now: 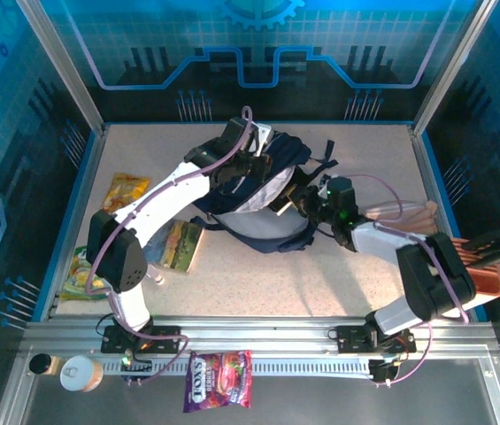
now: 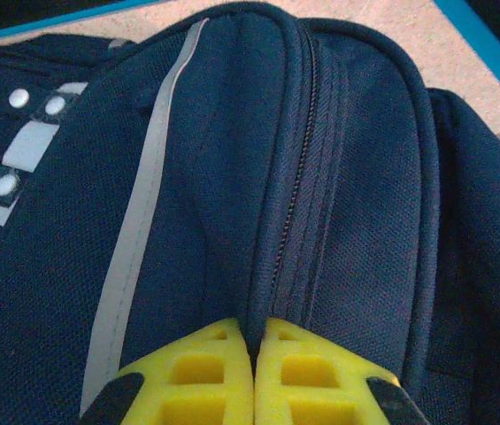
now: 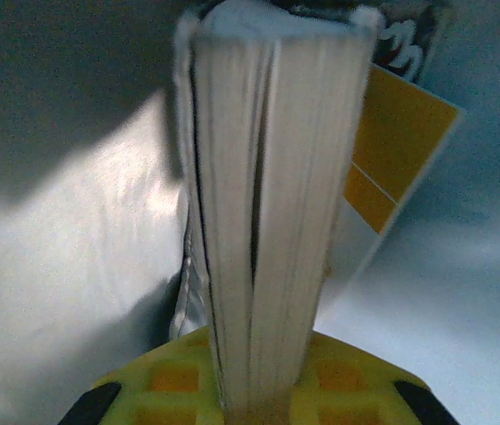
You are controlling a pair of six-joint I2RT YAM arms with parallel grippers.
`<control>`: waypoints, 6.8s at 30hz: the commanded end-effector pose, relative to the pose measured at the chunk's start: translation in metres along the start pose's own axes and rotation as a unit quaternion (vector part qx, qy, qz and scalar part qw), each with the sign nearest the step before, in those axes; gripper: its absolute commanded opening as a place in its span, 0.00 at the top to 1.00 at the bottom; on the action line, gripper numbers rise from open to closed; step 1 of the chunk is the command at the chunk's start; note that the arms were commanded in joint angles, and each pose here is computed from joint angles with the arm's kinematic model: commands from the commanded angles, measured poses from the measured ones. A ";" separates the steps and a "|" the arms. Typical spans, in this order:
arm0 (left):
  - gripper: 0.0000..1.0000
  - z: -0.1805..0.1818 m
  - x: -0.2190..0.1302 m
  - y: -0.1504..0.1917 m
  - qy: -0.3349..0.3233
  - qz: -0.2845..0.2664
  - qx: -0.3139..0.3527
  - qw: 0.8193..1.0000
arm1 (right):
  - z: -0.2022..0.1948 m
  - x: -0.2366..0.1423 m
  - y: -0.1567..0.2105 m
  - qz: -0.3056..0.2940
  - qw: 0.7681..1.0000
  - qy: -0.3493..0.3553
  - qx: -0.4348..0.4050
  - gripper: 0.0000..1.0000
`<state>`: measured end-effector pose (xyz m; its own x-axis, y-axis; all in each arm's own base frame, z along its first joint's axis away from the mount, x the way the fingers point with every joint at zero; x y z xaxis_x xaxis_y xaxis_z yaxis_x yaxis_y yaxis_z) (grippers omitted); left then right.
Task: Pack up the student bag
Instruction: Place the book in the student bag, then close the student bag at the center of the table, then move the student bag to the center of the table, then move the book to the middle-left of the table, then pick up the book at the center of the table.
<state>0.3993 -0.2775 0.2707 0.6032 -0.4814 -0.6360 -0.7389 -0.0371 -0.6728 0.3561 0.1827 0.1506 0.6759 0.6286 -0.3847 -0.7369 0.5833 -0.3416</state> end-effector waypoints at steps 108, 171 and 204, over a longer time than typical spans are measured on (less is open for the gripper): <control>0.02 0.233 -0.002 0.187 -0.184 0.136 -0.419 0.879 | 0.042 -0.013 0.023 0.106 0.934 0.177 -0.290 0.00; 0.23 0.220 -0.052 0.221 -0.088 0.155 -0.478 0.860 | -0.003 0.130 0.199 0.385 0.846 0.196 -0.314 0.47; 0.76 0.199 -0.056 0.194 -0.013 0.148 -0.496 0.856 | -0.002 0.123 0.182 0.362 0.857 0.197 -0.308 0.55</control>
<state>0.2750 -0.0806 0.0901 0.3191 -0.5629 -0.7624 -0.7357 -0.6542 0.1750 0.3155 0.3830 0.0661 0.1153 0.4932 -0.8622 -0.8937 -0.3275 -0.3068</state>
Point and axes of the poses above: each hand's point on the last joint's axis, 136 mm out from that joint toward the fingers, its own x axis out along the fingers, its own z axis along the line the jaws close on, y = z × x, the point moved 4 cm from there along -x, back along the fingers, and after that the axes turned 12 degrees about -x, right-handed, at the moved point
